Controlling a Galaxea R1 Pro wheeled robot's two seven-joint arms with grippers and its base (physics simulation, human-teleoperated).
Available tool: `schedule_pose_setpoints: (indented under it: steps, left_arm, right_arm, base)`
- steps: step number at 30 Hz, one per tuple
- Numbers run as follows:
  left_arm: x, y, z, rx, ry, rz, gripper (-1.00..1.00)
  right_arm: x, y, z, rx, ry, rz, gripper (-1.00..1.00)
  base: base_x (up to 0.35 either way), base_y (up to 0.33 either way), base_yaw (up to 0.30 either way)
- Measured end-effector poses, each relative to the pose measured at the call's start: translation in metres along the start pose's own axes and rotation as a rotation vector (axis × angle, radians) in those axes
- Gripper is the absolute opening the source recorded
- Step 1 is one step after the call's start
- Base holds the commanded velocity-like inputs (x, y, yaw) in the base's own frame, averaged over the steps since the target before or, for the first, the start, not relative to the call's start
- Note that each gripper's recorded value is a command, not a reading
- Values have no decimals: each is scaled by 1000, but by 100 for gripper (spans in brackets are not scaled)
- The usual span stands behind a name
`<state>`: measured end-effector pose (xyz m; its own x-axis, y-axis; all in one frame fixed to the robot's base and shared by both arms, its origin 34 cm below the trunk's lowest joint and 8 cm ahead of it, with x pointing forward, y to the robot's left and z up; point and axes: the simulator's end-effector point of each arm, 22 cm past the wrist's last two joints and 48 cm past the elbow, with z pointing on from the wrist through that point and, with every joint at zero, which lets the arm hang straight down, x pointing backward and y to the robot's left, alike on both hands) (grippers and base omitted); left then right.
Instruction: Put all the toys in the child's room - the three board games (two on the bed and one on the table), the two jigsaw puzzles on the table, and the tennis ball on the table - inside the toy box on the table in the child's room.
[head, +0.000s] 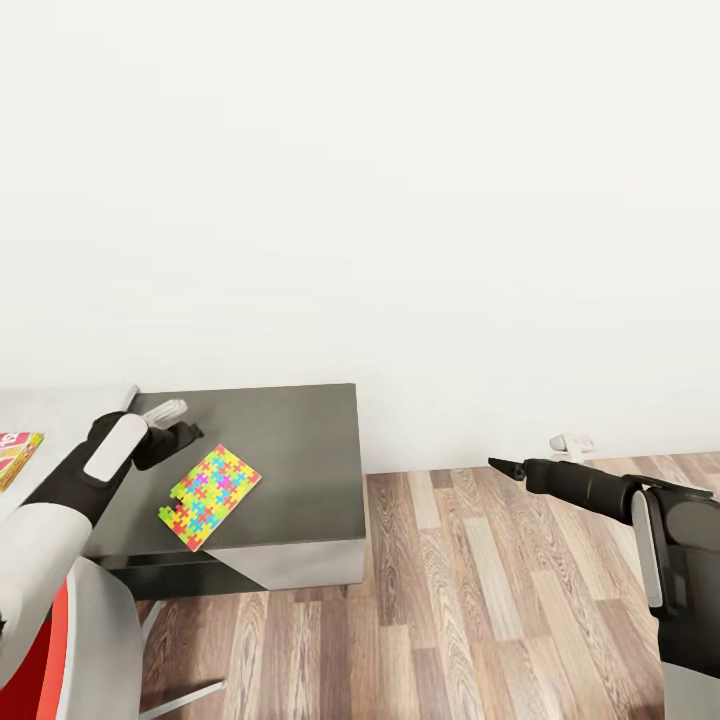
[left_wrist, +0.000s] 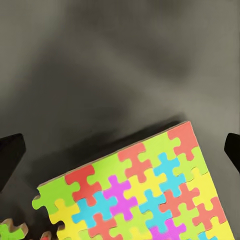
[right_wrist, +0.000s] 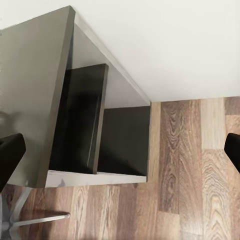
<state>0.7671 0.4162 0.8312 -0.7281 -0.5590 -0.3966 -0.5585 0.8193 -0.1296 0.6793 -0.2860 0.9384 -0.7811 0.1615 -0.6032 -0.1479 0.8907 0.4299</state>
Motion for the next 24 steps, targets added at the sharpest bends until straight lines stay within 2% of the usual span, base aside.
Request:
schedule_pose_setpoints:
  steps: [12, 24]
  left_arm:
    - [2, 8, 10, 22, -8, -20, 100]
    - [21, 27, 26, 2, 39, -40, 100]
  right_arm:
    - [-1, 1, 0, -4, -6, -2, 100]
    - [2, 0, 3, -4, 5, 3, 100]
  base:
    - [0, 0, 0]
    - [0, 0, 0]
